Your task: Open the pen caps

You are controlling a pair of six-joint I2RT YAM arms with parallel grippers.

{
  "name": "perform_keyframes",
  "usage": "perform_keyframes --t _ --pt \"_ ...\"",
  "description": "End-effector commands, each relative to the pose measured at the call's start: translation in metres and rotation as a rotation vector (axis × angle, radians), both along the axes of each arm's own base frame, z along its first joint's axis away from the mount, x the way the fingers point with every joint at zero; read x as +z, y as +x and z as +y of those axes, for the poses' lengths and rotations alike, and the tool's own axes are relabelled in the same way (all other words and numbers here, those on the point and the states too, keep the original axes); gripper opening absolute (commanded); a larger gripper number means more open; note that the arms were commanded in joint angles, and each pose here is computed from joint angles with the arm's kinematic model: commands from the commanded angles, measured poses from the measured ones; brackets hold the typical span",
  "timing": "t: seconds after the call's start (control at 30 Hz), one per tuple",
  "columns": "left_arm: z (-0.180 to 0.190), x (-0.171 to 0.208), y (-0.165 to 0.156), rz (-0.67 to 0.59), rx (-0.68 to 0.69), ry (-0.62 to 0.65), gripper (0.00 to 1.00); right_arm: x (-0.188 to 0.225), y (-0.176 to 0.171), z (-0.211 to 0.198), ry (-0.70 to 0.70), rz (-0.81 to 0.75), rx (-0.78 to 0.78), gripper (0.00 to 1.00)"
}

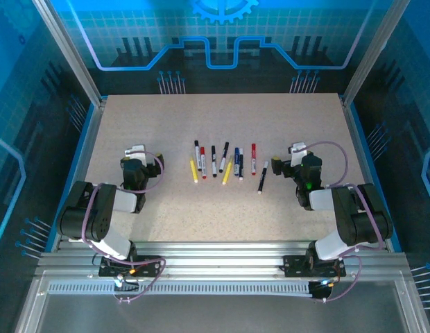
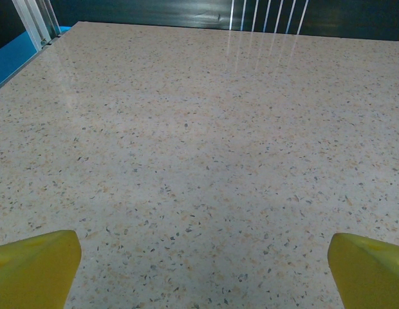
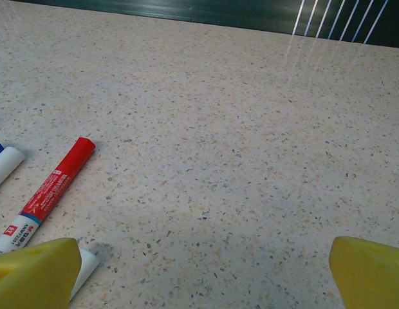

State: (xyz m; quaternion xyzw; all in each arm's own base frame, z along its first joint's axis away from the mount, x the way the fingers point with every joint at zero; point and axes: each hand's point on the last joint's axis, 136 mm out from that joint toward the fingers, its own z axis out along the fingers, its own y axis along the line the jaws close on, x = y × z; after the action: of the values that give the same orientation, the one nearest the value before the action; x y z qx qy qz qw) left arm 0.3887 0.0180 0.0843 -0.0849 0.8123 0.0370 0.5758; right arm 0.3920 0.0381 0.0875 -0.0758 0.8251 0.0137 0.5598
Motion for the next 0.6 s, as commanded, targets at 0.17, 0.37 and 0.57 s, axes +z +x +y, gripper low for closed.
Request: perform_keyframes --t 0.17,0.37,0.57 --pt "0.0001 0.0138 0.0059 -0.039 -0.005 -0.015 0.99 0.0102 0.0075 -0.0059 0.010 -0.028 -0.006 1.00" --pt "0.0000 0.0139 0.0059 -0.039 -0.009 -0.023 0.99 0.0096 0.0076 -0.0059 0.010 -0.025 -0.006 1.00" --pt "0.0005 0.0138 0.0060 -0.038 -0.007 -0.022 0.99 0.0101 0.0076 -0.0055 0.004 -0.028 -0.006 1.00"
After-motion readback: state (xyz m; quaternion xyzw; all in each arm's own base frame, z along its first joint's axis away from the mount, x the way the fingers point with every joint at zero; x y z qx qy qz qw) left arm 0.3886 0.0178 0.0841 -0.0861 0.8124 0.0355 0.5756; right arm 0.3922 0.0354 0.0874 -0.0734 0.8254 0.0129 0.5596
